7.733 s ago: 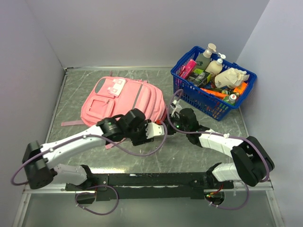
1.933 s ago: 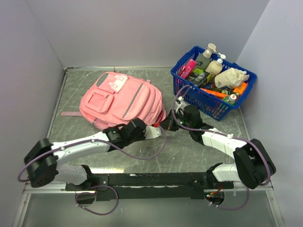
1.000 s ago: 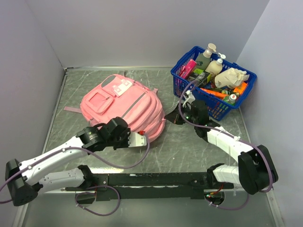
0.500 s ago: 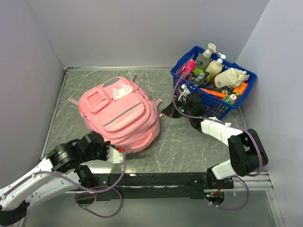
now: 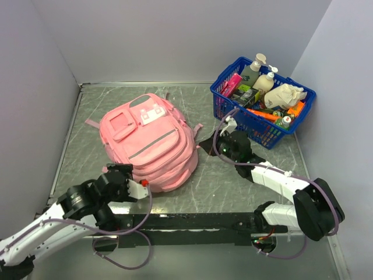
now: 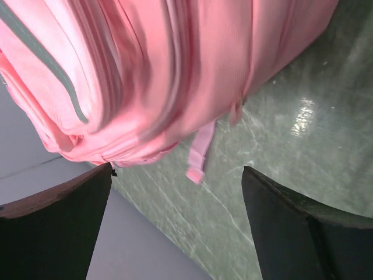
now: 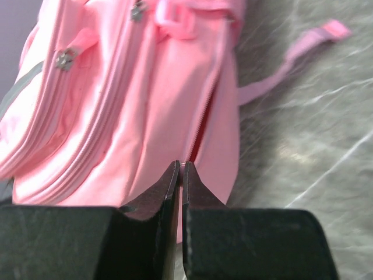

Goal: Pack the student bag
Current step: Zip the student bag at the center of the board.

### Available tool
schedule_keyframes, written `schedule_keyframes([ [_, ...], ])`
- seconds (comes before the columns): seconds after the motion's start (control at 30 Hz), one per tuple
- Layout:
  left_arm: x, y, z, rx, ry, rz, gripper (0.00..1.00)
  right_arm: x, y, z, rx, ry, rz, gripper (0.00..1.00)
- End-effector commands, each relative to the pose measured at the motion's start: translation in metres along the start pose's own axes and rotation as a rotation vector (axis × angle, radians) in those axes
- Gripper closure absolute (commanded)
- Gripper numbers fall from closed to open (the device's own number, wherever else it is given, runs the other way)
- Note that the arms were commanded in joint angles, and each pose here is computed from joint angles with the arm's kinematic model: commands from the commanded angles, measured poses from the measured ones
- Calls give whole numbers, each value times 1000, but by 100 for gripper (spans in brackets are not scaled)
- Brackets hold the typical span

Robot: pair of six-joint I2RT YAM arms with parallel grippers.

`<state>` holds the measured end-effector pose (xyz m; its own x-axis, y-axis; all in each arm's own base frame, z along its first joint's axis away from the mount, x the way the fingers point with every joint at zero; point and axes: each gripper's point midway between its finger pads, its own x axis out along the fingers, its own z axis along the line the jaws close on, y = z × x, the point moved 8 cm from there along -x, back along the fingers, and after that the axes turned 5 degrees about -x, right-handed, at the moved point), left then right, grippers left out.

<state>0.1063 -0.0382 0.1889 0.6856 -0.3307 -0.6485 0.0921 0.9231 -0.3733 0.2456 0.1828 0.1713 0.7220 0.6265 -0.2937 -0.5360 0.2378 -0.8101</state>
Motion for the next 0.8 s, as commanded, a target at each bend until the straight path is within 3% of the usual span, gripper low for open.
schedule_keyframes([
  [0.0,-13,-50,41,-193,-52,-128,4,-2,-3,19,-30,-56,-65,100],
  [0.07,-19,-79,65,-242,-43,-177,4,0,2,19,-17,-61,-45,100],
  [0.2,-14,-141,87,-386,147,-254,4,3,-4,23,-12,-76,-52,100],
  [0.33,28,-180,79,-421,338,-191,4,5,-12,29,-9,-102,-62,100],
  [0.63,71,-189,84,-503,105,-212,4,5,-18,38,3,-164,-69,100],
  [0.77,78,-196,70,-464,131,-209,4,6,-15,39,13,-182,-61,100],
])
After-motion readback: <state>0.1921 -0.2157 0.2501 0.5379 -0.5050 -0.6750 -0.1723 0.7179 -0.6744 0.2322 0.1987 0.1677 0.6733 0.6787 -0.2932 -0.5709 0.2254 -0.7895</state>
